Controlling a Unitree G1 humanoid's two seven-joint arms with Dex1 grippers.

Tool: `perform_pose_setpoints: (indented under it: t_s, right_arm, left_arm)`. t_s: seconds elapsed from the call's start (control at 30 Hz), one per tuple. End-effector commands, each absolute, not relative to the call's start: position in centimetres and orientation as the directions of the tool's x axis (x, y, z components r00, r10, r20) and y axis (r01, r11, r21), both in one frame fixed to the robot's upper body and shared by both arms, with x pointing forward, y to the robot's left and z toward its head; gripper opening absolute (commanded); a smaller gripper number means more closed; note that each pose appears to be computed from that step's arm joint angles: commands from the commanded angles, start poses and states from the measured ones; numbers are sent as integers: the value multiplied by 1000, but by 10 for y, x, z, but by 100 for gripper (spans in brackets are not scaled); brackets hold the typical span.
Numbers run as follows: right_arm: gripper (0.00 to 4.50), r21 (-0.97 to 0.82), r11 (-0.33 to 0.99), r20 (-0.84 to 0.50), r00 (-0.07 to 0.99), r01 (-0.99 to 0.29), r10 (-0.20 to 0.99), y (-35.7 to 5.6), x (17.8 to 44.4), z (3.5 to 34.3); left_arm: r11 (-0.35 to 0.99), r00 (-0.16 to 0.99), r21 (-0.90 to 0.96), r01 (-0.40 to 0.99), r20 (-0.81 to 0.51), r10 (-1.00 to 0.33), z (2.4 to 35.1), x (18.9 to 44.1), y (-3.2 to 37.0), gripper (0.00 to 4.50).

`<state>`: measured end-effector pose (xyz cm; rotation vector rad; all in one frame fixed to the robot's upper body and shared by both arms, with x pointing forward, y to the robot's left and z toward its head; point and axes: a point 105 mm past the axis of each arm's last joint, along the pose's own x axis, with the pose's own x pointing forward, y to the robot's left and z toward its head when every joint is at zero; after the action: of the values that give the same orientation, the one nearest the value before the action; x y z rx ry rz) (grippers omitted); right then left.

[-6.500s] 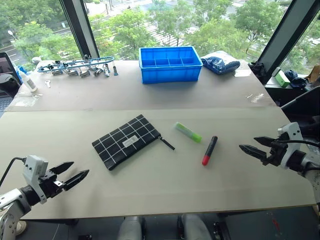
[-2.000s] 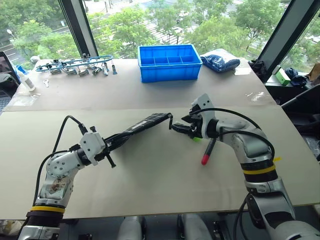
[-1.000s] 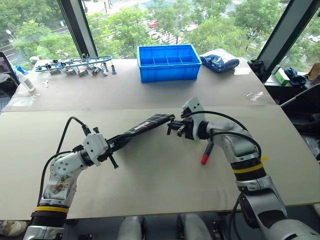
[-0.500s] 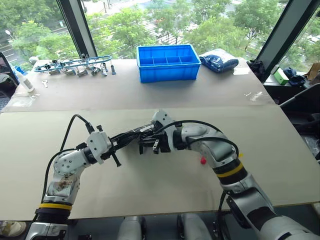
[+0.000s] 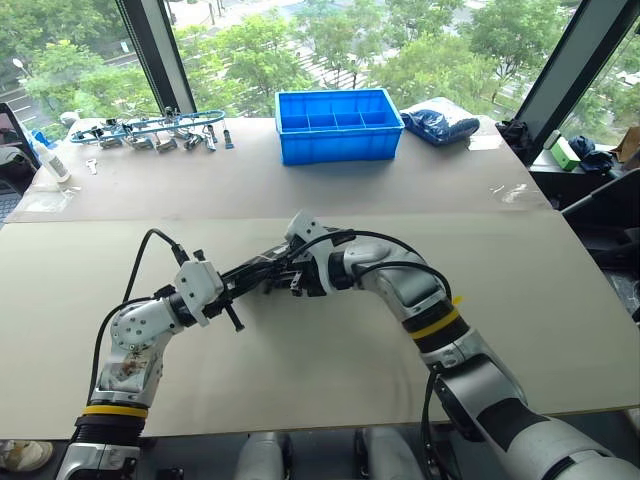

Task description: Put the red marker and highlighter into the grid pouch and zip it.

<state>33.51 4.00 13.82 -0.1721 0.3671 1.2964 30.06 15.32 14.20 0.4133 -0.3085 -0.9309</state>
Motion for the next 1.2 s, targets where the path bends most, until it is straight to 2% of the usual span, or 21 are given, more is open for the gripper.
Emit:
perform_pose_setpoints:
  t_s: [0.03,0.13,0.27,0.37,0.4,0.43,0.47,0.53,0.73,0.83,0.97,1.07,1.2]
  right_arm:
    - [228,99,281,-291,243,-955,925,9,335,163]
    - [228,128,240,-223,208,-962,952,-24,317,184]
    - [228,88,228,-204,206,-970,957,-61,286,199]
    - [228,64,301,-239,278,-951,930,-82,275,198]
    - [228,67,384,-269,354,-921,896,-92,278,195]
    - [228,62,534,-295,496,-843,817,-108,291,191]
    - [228,83,638,-314,588,-766,746,-121,299,187]
    - [228,78,773,-348,709,-630,613,-139,308,182]
    - [228,-34,843,-432,769,-537,472,-144,298,176]
    - [228,-139,899,-475,825,-415,307,-160,303,167]
    - [228,-139,955,-475,864,-260,166,-172,306,158]
    - [228,-121,971,-480,868,-207,125,-173,305,149]
    - [228,-1,990,-484,866,-143,125,-169,304,137]
  left_arm:
    - [508,539,507,696,98,-836,151,297,149,0]
    - [510,540,506,696,98,-836,151,296,149,0]
    - [509,541,505,697,96,-835,150,295,150,0]
    - [510,544,506,696,94,-834,149,294,151,0]
    - [511,545,506,695,92,-833,148,294,151,0]
    - [515,550,504,693,93,-830,148,294,152,0]
    - [521,555,502,691,95,-827,147,294,153,0]
    - [527,561,497,689,95,-823,146,293,155,0]
    - [517,551,493,700,87,-830,143,293,153,0]
    - [517,551,494,699,90,-830,144,296,153,0]
    - [517,549,493,700,93,-831,143,297,153,0]
    - [516,545,489,703,96,-833,142,297,151,0]
    - [514,541,486,707,97,-836,140,296,149,0]
